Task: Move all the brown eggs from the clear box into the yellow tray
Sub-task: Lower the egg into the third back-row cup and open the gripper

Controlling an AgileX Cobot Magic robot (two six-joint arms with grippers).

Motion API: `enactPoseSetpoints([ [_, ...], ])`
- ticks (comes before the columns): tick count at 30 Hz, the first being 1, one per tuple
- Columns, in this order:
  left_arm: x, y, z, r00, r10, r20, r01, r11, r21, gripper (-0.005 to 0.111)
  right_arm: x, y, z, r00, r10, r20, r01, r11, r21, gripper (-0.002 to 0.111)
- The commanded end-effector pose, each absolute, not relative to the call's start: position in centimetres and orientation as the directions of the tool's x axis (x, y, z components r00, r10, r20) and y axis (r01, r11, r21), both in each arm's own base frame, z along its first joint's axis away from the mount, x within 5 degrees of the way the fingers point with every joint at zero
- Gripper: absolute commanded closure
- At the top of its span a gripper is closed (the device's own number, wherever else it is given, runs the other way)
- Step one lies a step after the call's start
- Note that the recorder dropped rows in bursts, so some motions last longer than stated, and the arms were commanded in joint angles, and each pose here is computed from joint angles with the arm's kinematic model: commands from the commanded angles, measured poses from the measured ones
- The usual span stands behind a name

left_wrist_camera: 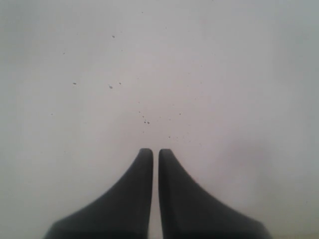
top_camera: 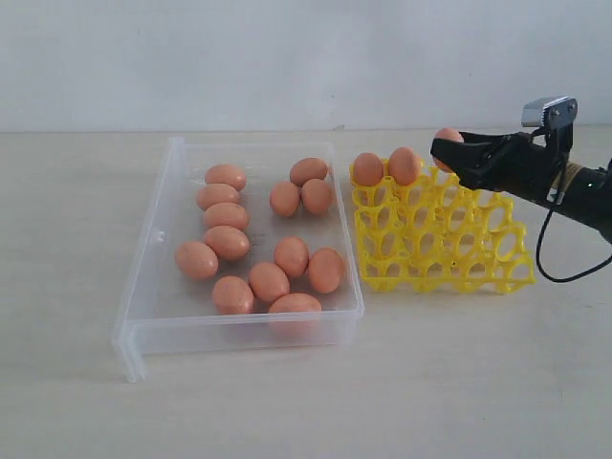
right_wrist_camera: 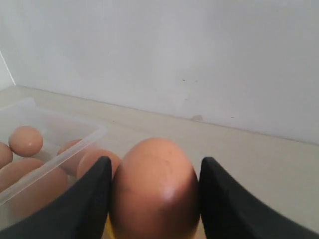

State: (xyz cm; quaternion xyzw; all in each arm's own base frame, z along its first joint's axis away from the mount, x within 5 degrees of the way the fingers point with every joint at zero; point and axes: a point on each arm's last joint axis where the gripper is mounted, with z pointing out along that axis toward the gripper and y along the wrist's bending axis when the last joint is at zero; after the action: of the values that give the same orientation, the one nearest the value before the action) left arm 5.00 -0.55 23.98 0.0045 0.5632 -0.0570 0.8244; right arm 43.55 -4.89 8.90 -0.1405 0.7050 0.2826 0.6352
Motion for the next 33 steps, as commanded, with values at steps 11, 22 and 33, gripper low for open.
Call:
enactPoseSetpoints([
  [11, 5.0, -0.5, 23.8, 0.35, -0.101, -0.931, 0.104, 0.992, -0.069, 0.102, 44.5, -4.0, 8.6, -0.125, 0.241, -0.962, -0.508, 0.817, 0.271, 0.109],
  [22, 5.0, -0.5, 23.8, 0.35, -0.101, -0.931, 0.104, 0.992, -0.069, 0.102, 44.7, -4.1, 8.4, -0.125, 0.221, -0.967, -0.478, 0.841, 0.254, 0.109],
  [33, 5.0, -0.5, 23.8, 0.35, -0.101, -0.931, 0.104, 0.992, -0.069, 0.102, 44.6, -4.0, 8.2, -0.146, 0.201, -0.969, -0.489, 0.836, 0.247, 0.109],
])
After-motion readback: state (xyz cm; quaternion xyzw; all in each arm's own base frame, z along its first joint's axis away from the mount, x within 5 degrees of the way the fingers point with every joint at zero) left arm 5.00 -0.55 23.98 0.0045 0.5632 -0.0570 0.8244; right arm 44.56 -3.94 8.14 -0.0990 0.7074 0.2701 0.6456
